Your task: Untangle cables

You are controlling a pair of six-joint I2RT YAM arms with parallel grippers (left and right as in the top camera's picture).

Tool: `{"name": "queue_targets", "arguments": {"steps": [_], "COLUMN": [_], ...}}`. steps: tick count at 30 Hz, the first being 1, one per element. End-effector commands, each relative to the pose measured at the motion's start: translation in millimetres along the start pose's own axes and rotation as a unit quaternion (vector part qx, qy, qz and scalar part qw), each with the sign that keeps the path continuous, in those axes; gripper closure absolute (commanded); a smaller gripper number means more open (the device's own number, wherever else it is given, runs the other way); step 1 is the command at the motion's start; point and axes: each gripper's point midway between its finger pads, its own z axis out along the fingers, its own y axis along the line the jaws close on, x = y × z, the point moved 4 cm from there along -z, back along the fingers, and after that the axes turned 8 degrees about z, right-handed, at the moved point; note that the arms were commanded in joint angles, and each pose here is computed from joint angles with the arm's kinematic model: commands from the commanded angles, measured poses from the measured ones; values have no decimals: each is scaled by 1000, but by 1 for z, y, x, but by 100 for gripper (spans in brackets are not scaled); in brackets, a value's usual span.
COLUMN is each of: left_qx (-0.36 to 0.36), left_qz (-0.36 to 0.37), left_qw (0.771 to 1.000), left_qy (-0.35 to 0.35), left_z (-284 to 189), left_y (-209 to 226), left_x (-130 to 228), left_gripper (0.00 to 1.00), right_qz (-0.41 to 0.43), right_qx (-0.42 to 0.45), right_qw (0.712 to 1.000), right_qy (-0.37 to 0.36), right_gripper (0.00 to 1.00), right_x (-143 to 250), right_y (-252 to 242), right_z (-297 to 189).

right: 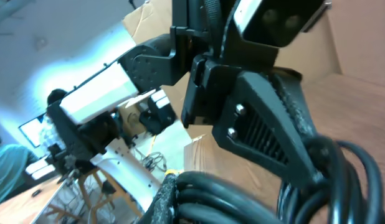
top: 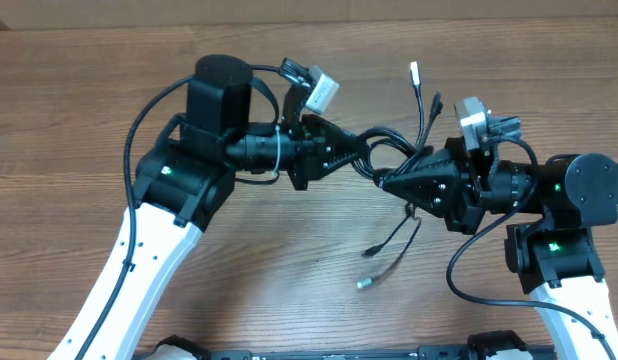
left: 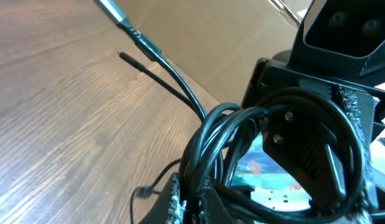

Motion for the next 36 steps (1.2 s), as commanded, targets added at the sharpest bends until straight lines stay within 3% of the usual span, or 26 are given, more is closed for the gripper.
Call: {"name": "queue_targets", "arguments": {"steps": [1,16,18,22,29,36], "left_qx": [-3,4,-44,-170,-159,-115], "left_qz": [12,40,24,-104,-197,-167], "left_qw": [1000,999,998,977,967,974], "left_qy": [5,-25,-37,-72,11,103], "left_z": [14,35,34,38,74,73], "left_y": [-11,-33,-20,28,64,50], "left_x": [-1,-15,-18,-20,23,57], "left_gripper": [96,96,96,96,96,96], "right_qz": [-26,10,27,35,34,21], "right_qx": [-41,-62,-61,-61,-61,-54], "right_qw": [998,995,995,994,994,996], "right_qy": [46,79,80,80,80,71], "right_gripper": [96,96,96,96,96,96], "right_x": [8,19,20,21,21,19], "right_y": [22,6,0,-2,-2,-4], "right_z": [0,0,1,1,1,1]}}
